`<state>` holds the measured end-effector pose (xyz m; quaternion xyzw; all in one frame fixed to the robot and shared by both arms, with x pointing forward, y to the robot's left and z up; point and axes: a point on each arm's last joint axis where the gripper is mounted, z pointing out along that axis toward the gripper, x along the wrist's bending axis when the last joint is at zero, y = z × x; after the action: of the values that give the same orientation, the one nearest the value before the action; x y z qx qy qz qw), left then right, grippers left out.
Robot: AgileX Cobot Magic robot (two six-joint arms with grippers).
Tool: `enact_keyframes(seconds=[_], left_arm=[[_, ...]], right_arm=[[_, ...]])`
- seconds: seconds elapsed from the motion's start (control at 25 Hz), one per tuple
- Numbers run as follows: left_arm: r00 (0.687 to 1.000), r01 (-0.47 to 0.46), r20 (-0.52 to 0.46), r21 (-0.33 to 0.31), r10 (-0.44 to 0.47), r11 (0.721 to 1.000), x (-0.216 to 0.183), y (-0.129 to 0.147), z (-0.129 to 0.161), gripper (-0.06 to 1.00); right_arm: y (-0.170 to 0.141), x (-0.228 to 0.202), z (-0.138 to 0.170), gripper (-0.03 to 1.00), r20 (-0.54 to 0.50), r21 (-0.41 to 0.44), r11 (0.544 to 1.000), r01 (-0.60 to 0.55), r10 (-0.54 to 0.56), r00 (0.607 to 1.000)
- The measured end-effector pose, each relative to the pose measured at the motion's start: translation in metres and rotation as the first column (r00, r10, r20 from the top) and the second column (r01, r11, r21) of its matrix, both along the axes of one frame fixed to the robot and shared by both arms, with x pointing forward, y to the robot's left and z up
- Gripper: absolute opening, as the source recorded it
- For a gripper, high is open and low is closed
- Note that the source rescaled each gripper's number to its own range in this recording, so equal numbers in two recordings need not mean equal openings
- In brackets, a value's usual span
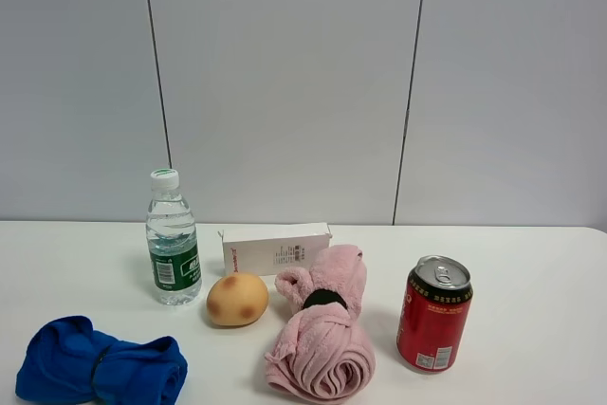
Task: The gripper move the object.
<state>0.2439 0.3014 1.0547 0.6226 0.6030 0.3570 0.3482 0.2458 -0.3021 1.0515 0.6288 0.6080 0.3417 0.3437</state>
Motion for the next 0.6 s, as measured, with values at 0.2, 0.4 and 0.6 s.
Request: enact_keyframes(seconds=[0.2,0.4,0.6], left_arm=[[1.000,0.000,0.000,0.000,0.000,1.000,0.0000,0.0000,0.0000,1.00],[1.000,0.000,0.000,0.000,0.000,1.000,0.0000,0.0000,0.0000,1.00],[1.000,0.000,0.000,0.000,0.000,1.000,0.0000,0.0000,0.0000,1.00]], right_arm=[[0.0000,0.0000,0.0000,0.86,0.000,0.000,1.000,0.000,0.000,1.000],[0.0000,0.0000,0.0000,0.86,0.000,0.000,1.000,0.000,0.000,1.000],[0.0000,0.0000,0.0000,0.86,0.000,0.000,1.000,0.000,0.000,1.000]])
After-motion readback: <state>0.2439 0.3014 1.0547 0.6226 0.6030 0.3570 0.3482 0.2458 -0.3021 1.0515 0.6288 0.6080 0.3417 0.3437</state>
